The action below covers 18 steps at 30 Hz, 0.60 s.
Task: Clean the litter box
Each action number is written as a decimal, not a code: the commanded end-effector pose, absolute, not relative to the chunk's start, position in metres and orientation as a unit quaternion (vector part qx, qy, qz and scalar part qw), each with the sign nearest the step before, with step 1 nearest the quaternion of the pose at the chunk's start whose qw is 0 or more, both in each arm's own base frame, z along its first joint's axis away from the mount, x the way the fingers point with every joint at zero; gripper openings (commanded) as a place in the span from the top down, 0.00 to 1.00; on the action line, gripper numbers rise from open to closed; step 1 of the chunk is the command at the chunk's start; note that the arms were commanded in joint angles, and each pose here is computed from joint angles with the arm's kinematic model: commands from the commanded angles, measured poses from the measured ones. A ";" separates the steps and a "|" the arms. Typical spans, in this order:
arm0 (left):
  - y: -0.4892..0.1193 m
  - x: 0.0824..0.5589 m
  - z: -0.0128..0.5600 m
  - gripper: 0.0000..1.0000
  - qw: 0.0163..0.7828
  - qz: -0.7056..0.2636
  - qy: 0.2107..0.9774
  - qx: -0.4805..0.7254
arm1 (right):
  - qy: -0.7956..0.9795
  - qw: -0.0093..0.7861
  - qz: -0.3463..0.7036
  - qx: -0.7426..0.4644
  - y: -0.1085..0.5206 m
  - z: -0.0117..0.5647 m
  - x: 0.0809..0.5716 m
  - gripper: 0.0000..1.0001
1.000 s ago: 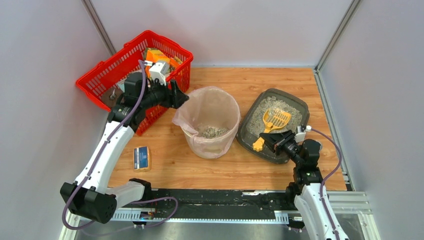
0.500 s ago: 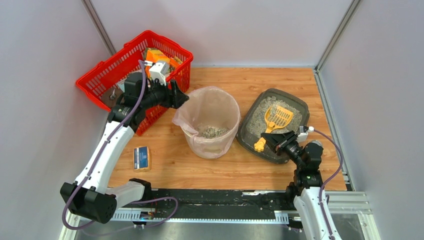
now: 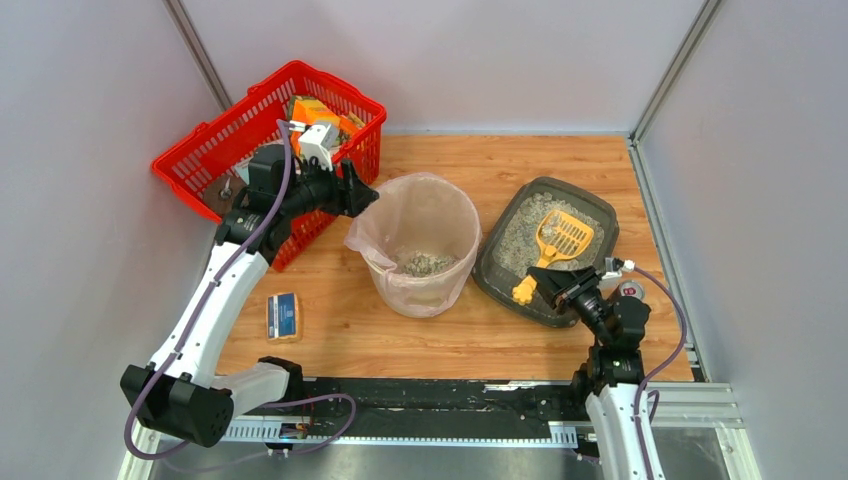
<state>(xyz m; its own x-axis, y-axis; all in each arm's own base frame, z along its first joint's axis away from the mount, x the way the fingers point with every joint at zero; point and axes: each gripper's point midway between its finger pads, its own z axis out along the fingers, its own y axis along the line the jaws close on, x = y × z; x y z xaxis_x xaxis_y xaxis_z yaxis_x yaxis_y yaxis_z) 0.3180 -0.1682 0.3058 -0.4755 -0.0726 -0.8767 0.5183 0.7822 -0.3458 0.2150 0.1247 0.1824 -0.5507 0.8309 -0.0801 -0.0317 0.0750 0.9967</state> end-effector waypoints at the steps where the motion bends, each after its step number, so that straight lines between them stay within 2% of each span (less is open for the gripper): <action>1: -0.170 0.318 0.317 0.29 0.511 -0.308 0.790 0.142 | 0.628 0.340 0.636 0.292 0.130 0.193 0.211 1.00; 4: -0.171 0.317 0.318 0.30 0.510 -0.311 0.789 0.144 | 0.644 0.336 0.603 0.328 0.119 0.169 0.218 1.00; 7: -0.170 0.318 0.316 0.30 0.510 -0.307 0.791 0.142 | 0.625 0.318 0.647 0.300 0.130 0.182 0.208 1.00; 8: -0.169 0.318 0.316 0.30 0.511 -0.306 0.791 0.142 | 0.639 0.357 0.630 0.260 0.131 0.197 0.207 1.00; 9: -0.170 0.318 0.317 0.30 0.510 -0.308 0.790 0.143 | 0.669 0.334 0.595 0.296 0.127 0.175 0.208 1.00; 11: -0.171 0.318 0.316 0.30 0.508 -0.311 0.790 0.143 | 0.660 0.370 0.569 0.321 0.112 0.173 0.216 1.00; 12: -0.171 0.318 0.315 0.30 0.507 -0.310 0.791 0.143 | 0.618 0.382 0.614 0.308 0.114 0.199 0.217 1.00; 13: -0.171 0.318 0.316 0.30 0.508 -0.309 0.791 0.143 | 0.614 0.367 0.633 0.297 0.121 0.198 0.212 1.00; 16: -0.170 0.319 0.314 0.30 0.507 -0.307 0.792 0.143 | 0.646 0.357 0.590 0.328 0.114 0.174 0.216 1.00; 18: -0.171 0.319 0.314 0.30 0.505 -0.310 0.793 0.144 | 0.609 0.359 0.625 0.330 0.113 0.187 0.217 1.00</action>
